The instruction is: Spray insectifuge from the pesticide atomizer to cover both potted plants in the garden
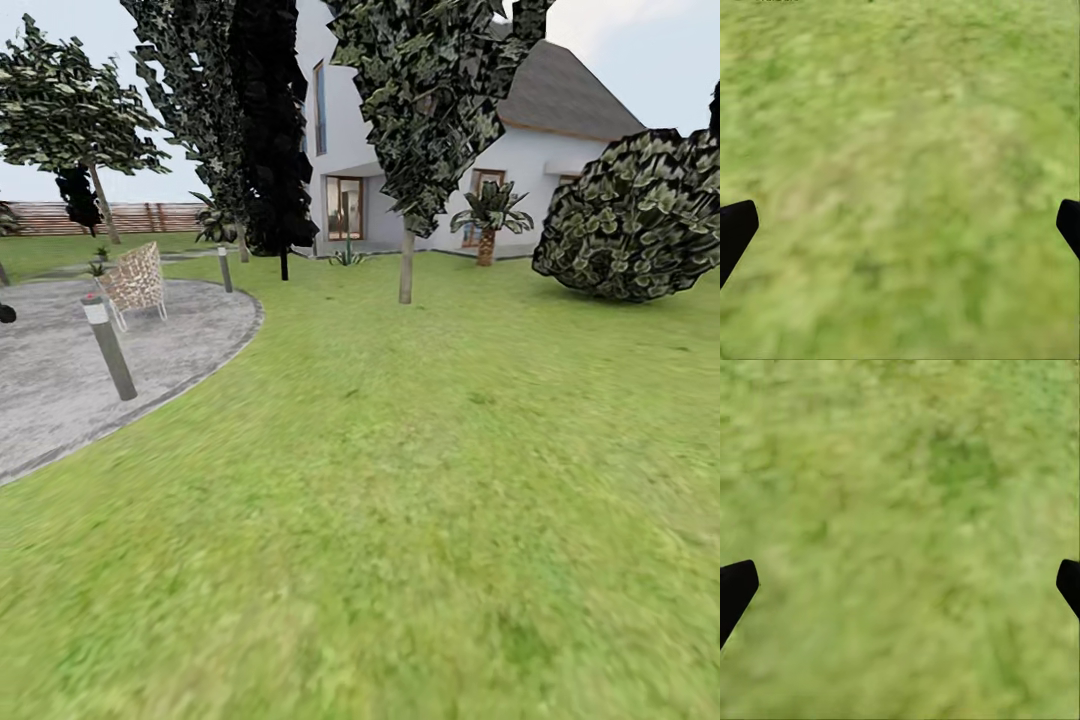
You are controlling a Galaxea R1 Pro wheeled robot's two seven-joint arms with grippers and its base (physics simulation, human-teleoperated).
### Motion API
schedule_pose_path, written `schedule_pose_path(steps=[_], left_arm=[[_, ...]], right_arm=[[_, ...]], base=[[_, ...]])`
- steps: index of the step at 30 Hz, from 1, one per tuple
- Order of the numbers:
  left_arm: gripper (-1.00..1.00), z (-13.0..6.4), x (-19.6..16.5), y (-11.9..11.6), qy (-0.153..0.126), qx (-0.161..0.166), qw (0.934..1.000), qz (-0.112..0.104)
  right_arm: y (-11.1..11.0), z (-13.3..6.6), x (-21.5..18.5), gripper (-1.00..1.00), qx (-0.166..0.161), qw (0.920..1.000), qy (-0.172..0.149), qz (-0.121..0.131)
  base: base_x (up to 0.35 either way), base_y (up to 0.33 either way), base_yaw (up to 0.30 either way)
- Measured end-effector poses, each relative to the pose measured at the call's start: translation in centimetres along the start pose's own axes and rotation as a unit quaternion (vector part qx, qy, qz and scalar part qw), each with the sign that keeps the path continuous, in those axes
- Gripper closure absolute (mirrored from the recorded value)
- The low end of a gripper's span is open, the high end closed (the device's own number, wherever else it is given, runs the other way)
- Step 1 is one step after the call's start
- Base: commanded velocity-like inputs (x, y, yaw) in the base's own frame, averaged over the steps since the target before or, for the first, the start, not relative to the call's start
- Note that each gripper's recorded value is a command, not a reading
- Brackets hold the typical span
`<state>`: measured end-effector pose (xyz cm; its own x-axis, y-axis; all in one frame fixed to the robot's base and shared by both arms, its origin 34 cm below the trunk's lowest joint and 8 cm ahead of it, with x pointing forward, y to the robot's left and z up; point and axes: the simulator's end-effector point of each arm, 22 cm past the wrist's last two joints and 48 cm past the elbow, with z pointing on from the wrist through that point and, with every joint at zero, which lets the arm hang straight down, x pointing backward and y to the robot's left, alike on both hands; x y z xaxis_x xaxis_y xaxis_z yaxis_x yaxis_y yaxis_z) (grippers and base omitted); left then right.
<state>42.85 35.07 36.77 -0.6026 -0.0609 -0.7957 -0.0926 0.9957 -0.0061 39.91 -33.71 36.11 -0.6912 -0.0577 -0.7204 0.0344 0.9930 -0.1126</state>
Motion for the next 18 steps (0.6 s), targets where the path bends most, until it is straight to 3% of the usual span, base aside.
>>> schedule_pose_path(steps=[18], left_arm=[[-1.00, 0.00, 0.00, 0.02, 0.000, 0.000, 1.0000, 0.000]], right_arm=[[0.03, 0.00, 0.00, -1.00, -0.001, 1.0000, 0.000, 0.000]], base=[[0.339, 0.050, 0.277]])
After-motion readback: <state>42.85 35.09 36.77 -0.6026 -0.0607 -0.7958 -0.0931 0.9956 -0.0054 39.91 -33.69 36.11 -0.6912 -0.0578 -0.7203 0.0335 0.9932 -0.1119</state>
